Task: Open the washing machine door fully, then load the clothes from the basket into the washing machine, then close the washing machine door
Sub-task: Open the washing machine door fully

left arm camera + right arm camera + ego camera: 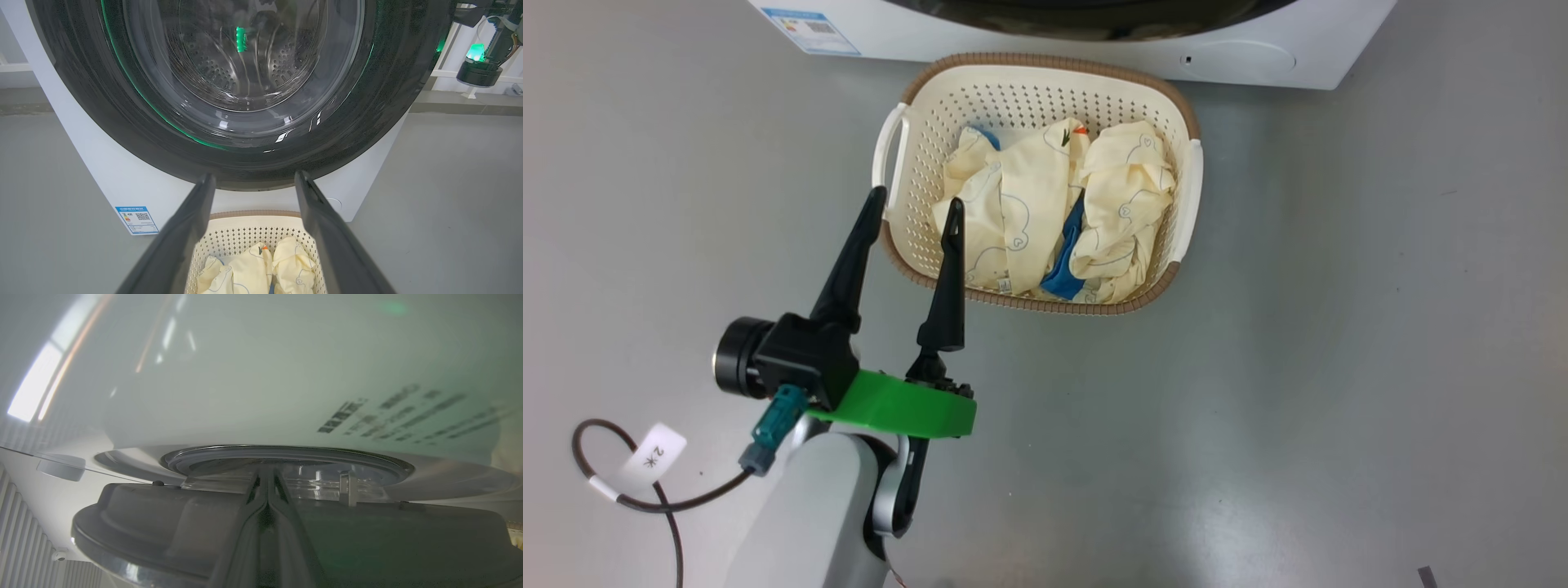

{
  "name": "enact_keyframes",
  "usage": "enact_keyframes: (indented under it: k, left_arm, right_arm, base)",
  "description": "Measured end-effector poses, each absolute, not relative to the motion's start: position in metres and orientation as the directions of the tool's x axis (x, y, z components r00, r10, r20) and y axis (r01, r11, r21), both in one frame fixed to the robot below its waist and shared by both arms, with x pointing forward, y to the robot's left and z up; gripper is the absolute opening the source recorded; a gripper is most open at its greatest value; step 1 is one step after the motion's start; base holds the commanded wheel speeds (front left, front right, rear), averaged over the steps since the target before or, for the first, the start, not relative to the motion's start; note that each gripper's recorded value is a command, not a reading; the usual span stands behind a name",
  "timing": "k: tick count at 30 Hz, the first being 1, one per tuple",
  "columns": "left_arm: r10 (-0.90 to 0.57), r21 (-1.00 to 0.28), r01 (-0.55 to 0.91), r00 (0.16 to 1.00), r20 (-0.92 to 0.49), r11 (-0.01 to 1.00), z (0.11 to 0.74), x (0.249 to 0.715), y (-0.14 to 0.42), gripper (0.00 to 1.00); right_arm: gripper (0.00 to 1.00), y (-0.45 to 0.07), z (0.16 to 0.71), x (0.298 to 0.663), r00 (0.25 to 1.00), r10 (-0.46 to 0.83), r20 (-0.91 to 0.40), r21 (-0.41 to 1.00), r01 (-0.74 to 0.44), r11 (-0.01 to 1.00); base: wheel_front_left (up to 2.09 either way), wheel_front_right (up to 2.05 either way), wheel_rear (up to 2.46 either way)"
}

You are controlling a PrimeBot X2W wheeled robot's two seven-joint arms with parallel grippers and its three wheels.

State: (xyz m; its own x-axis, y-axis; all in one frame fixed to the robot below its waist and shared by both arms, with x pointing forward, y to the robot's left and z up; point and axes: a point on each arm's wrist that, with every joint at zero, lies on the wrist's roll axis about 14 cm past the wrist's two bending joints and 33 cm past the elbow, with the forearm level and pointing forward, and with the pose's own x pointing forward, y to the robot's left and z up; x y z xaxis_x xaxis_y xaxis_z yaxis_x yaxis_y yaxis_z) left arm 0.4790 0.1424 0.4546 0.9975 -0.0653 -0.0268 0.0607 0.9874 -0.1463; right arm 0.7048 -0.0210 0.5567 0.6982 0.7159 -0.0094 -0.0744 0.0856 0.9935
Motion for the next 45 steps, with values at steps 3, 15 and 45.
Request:
enact_keyframes:
  k: [3, 15, 45]
  left_arm:
    - [-0.066, -0.146, 0.063, 0.998, -0.016, 0.987, 0.459, 0.479, 0.142, 1.0]
    - [-0.064, -0.149, 0.066, 0.998, 0.013, 0.987, 0.473, 0.475, 0.141, 1.0]
    - [-0.056, -0.158, 0.063, 0.997, 0.043, 0.985, 0.499, 0.425, 0.144, 1.0]
  right_arm:
    - [0.0, -0.021, 0.556, 0.698, 0.681, 0.732, -0.014, 0.992, -0.08, 0.094]
    - [0.0, -0.016, 0.552, 0.665, 0.613, 0.79, -0.029, 0.99, -0.092, 0.108]
    - [0.0, 0.027, 0.546, 0.53, 0.503, 0.864, -0.007, 0.988, -0.132, 0.085]
  base:
    - [0.0, 0.0, 0.0]
    - [0.0, 0.0, 0.0]
    - [0.0, 0.0, 0.0]
